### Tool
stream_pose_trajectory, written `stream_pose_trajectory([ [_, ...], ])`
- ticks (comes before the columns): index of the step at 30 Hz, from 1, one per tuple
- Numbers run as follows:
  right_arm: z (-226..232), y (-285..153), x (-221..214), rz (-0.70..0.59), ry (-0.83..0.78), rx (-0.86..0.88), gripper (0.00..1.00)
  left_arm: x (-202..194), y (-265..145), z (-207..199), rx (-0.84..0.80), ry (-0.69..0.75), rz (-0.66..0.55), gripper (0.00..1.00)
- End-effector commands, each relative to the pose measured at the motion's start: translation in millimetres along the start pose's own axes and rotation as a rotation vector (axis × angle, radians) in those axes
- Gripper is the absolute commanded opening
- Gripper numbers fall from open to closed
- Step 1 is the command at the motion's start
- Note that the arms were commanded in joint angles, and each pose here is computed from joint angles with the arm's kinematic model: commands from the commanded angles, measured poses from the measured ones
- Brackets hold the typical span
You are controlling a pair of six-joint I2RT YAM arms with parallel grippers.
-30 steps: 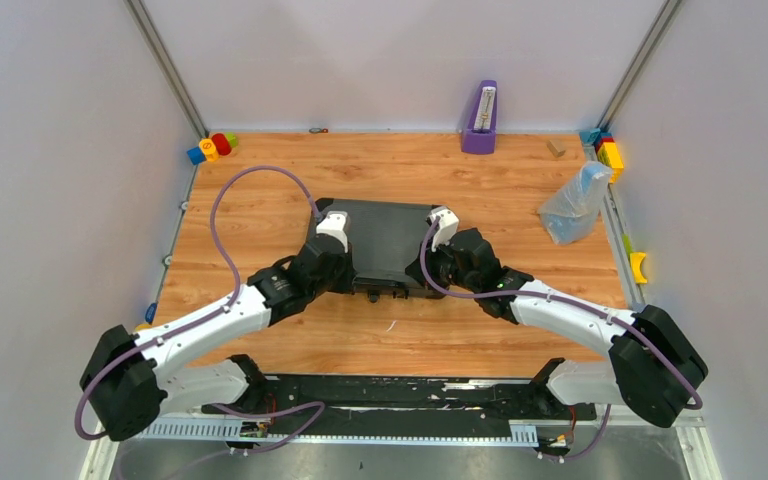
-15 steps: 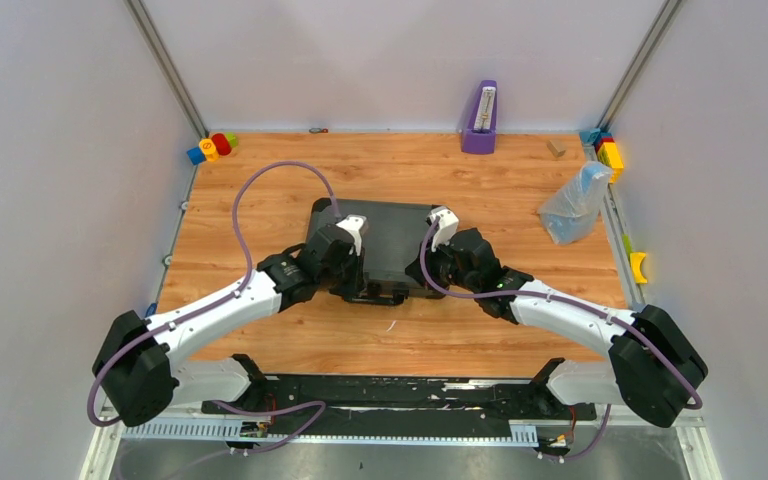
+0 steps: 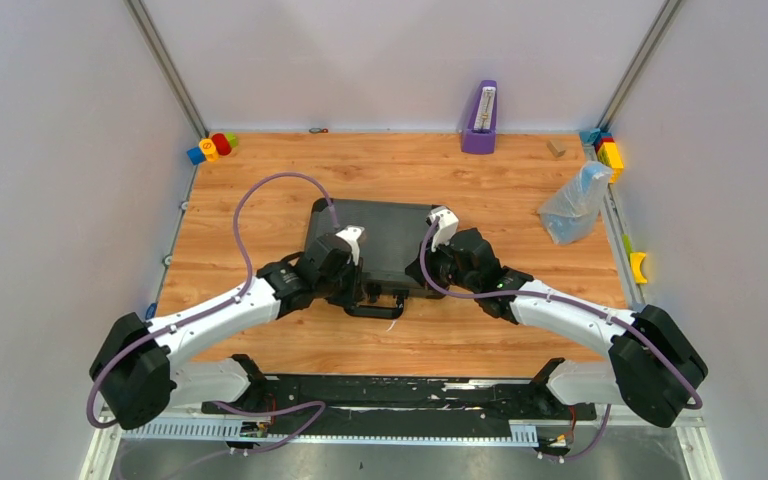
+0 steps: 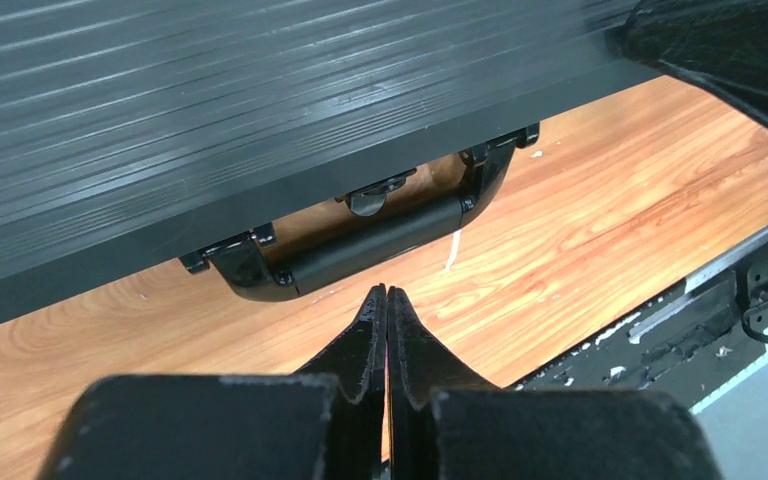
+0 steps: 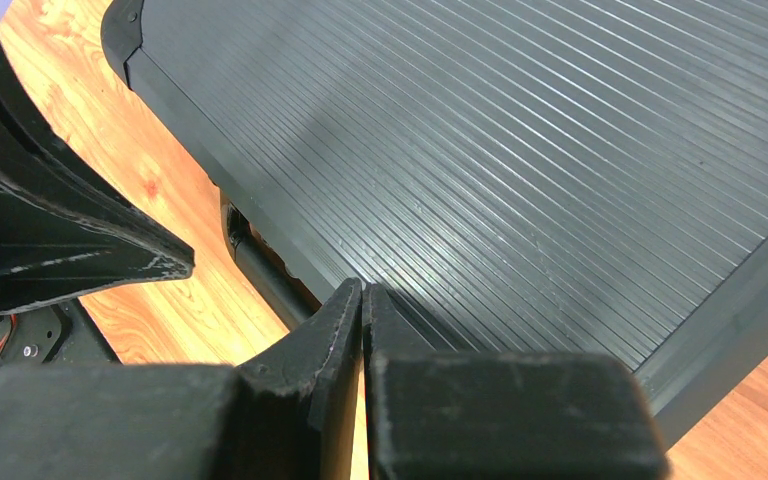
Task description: Pack up texas hold em set
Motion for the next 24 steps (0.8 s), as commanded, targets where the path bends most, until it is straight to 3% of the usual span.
stream_pose_trajectory([
  [1, 1, 0, -12, 0.051, -0.013, 0.007, 0.06, 4, 12, -17, -0.056, -0.012, -0.080, 0.00],
  [10, -2, -4, -11, 0.027, -0.009, -0.019, 0.04, -2, 30, -2, 0.016, -0.042, -0.239, 0.00],
  [24, -3, -4, -11, 0.027, -0.009, -0.024, 0.03, -14, 72, 7, 0.068, 0.020, -0.166, 0.00],
])
Point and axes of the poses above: each gripper's point midway between its finger pads, its own y axis out along the fingers, its own z axis along the line the jaws close on, x = y × z, the point moved 5 cm from there along -y, back along the fingers, and after that the axes turned 13 degrees about -y, right-handed, at the moved point
